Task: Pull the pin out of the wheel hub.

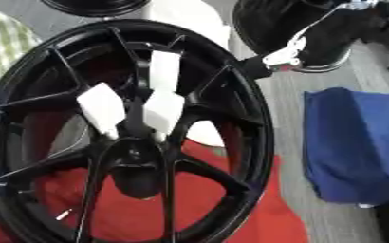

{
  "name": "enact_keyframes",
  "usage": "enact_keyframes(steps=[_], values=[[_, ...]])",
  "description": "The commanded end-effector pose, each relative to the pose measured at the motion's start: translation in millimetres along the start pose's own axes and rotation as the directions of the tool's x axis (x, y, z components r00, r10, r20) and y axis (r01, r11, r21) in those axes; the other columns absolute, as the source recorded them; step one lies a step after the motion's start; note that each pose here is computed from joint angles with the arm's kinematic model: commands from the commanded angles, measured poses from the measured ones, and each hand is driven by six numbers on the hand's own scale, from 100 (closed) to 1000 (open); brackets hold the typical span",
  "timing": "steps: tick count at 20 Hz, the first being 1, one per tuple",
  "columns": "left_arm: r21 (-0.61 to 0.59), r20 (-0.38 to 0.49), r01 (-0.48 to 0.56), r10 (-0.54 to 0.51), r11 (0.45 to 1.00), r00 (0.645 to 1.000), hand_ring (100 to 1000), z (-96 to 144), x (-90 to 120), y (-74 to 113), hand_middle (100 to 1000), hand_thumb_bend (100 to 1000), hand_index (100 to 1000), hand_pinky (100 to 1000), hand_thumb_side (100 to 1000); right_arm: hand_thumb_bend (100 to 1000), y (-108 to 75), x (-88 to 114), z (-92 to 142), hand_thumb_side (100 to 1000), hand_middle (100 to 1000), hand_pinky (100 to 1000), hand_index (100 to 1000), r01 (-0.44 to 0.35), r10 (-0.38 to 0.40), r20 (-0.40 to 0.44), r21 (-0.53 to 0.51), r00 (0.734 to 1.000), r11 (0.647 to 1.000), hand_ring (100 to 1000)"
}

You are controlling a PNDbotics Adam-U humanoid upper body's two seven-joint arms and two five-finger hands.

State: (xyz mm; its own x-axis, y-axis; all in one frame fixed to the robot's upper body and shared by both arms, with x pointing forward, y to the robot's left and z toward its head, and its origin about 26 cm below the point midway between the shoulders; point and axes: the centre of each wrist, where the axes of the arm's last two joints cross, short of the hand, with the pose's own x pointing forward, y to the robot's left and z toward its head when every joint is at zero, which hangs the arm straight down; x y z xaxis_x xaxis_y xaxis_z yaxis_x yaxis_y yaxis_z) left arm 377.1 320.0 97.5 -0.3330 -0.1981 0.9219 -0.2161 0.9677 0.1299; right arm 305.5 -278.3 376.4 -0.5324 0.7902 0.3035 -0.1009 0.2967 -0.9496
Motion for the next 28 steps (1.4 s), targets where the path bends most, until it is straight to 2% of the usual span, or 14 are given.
enact_keyframes(steps=[1, 5, 9, 12, 19, 23, 28], values=[[-0.001, 0.015, 0.028, -0.028, 1.0, 0.999, 638, -2, 4, 8.9, 614, 109, 727, 523, 868, 648, -9.2, 1, -12, 315, 694, 774, 758, -0.004, 0.004, 0.016, -0.008, 1.0, 1.0, 797], [0.016, -0.003, 0.038, -0.038, 0.999, 0.999, 638, 2, 0, 15.3, 615, 108, 727, 523, 869, 634, -20.7, 3, -35, 326, 689, 776, 752, 0.01, -0.008, 0.051, -0.033, 0.999, 0.999, 788], [0.034, -0.02, 0.049, -0.049, 0.998, 0.999, 638, 6, -5, 22.3, 614, 106, 726, 523, 868, 619, -15.6, -2, -64, 333, 684, 770, 748, 0.048, -0.047, 0.048, -0.036, 0.998, 0.998, 782], [0.039, -0.033, 0.058, -0.056, 0.998, 0.998, 638, 9, -8, 25.9, 613, 104, 726, 523, 870, 622, -2.0, -3, -83, 342, 685, 768, 750, 0.08, -0.077, 0.046, -0.056, 0.996, 0.995, 778], [0.051, -0.057, 0.058, -0.055, 0.997, 0.997, 635, 12, -14, 29.4, 609, 112, 723, 521, 875, 629, 42.6, 16, -118, 349, 688, 757, 750, 0.147, -0.146, 0.025, -0.083, 0.989, 0.986, 773], [0.055, -0.062, 0.033, -0.029, 0.998, 0.998, 636, 11, -15, 25.7, 609, 118, 723, 522, 876, 627, 60.0, 23, -126, 345, 682, 749, 747, 0.141, -0.145, -0.021, -0.118, 0.989, 0.983, 771], [0.049, -0.059, 0.02, -0.017, 0.999, 0.998, 637, 10, -15, 22.4, 610, 118, 723, 522, 878, 621, 73.0, 30, -128, 332, 686, 741, 752, 0.1, -0.103, -0.03, -0.088, 0.994, 0.991, 780]])
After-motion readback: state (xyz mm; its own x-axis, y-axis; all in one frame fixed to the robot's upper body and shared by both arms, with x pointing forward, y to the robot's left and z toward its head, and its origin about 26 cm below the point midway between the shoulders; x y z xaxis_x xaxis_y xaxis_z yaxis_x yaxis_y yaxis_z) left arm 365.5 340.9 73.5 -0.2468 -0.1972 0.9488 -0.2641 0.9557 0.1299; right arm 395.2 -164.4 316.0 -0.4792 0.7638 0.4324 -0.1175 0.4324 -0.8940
